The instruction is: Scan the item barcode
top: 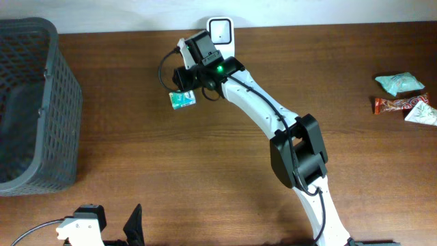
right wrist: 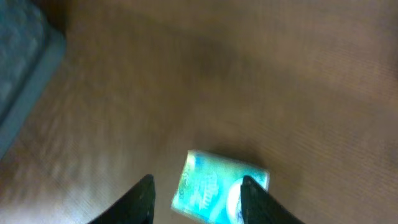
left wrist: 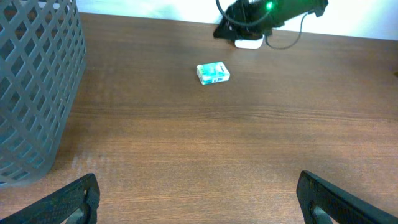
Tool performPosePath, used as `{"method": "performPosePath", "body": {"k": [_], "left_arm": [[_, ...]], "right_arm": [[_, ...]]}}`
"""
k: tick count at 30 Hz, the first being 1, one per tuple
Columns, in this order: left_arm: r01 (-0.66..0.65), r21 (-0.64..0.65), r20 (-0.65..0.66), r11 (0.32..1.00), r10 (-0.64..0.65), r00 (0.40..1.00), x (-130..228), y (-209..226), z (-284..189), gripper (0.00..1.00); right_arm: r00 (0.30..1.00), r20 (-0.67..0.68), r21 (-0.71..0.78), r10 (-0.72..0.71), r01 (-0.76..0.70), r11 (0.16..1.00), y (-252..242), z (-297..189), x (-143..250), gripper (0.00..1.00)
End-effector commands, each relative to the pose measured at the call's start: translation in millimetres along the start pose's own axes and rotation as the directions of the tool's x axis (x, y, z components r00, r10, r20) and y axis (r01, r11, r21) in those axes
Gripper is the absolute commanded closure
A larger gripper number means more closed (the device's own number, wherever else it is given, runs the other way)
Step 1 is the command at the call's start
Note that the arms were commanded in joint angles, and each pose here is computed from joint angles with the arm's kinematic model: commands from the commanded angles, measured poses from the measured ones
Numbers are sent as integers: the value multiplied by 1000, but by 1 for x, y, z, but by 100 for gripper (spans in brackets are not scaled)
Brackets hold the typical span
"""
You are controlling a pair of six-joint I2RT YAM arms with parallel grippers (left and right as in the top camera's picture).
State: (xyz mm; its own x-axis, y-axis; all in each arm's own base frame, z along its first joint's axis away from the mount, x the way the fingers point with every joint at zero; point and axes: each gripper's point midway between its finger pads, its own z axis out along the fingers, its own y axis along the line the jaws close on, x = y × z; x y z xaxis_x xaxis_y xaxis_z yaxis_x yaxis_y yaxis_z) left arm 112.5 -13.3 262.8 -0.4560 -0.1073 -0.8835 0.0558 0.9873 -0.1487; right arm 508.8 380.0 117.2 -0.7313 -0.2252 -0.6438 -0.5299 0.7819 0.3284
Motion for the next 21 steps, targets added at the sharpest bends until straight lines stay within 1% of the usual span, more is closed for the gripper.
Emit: {"method": "performPosePath", "body": {"k": [1,5,6,10,13,16,18,21], "left_arm": [[5,-8,8,1000,-5,1000,0,1,-1,1],[5,-8,8,1000,-5,1000,0,1,-1,1],[5,-8,8,1000,-5,1000,0,1,-1,1],[5,-8,8,1000,-5,1000,0,1,-1,1],[5,-8,8,1000,-5,1000,0,1,-1,1],[5,-8,8,1000,-5,1000,0,1,-1,1],[5,-8,8,1000,-5,1000,0,1,-1,1],[5,-8,8,1000,-5,1000,0,1,-1,1]], "right_arm": [[999,50,64,-17,14,998,-18,18,-5,63],[997,68,66,-21,16,998,-28,47,4,62],[998,57,67,-15,11,998,-32,55,11,59],[1000,-7,81,10,-9,997,-40,65,33,57],[997,-67,90,26,-20,996,-42,65,48,59],[985,-165,30,51,-47,998,-29,55,67,62],[971,-230,-25,68,-75,997,-14,41,76,66],[946,-302,-42,114,-133,990,-1,16,82,66]]}}
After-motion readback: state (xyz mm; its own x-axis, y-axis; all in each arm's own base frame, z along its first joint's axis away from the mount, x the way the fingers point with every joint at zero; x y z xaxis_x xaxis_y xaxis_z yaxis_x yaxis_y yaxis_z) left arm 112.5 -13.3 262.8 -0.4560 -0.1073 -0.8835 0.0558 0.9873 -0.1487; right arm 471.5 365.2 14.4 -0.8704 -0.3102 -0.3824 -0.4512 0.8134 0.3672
